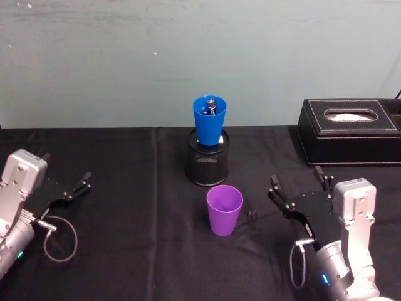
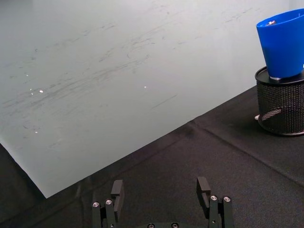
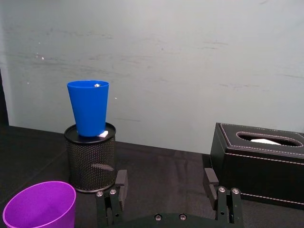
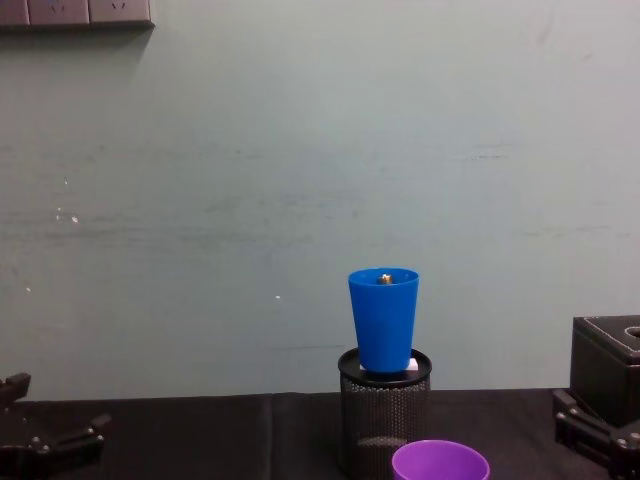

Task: Pick up one cup with a gripper and tap it against the other cup.

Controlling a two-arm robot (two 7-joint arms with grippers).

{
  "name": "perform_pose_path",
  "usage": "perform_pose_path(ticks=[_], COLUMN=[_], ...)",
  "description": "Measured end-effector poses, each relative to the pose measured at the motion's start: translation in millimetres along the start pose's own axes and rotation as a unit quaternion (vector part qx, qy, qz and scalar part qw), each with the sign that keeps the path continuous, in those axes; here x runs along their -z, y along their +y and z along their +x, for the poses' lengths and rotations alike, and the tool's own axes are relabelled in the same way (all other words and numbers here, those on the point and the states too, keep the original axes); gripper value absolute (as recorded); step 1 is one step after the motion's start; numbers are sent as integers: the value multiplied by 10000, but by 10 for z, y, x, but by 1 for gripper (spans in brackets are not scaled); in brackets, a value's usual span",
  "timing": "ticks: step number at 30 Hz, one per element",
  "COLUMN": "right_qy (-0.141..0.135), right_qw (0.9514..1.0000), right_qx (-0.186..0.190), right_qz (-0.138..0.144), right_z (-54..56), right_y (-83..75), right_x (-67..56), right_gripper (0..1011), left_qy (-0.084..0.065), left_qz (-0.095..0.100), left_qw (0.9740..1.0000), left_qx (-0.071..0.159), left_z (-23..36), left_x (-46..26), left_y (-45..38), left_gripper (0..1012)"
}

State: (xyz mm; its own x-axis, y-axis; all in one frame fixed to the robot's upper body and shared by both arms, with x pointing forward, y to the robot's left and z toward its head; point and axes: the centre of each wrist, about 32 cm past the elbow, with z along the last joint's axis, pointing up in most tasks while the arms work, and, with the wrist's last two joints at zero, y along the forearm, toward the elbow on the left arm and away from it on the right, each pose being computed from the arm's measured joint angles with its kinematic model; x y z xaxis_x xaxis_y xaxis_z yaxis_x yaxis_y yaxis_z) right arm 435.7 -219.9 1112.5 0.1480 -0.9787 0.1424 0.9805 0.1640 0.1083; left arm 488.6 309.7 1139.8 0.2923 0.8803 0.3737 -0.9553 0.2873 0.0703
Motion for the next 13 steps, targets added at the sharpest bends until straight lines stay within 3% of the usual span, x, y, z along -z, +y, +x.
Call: perform_pose_path(ticks=[13], right_qy=[0], right_qw=[10000], right_qx=[0], right_qz=[0], right_z=[0], right_y=[0], right_x=[0], right_gripper=[1002], left_qy=[0], left_qz=[0], left_qw=[10000], left_qx=[0], left_z=[0], left_x=[0], left_y=[0], left_gripper=[1000])
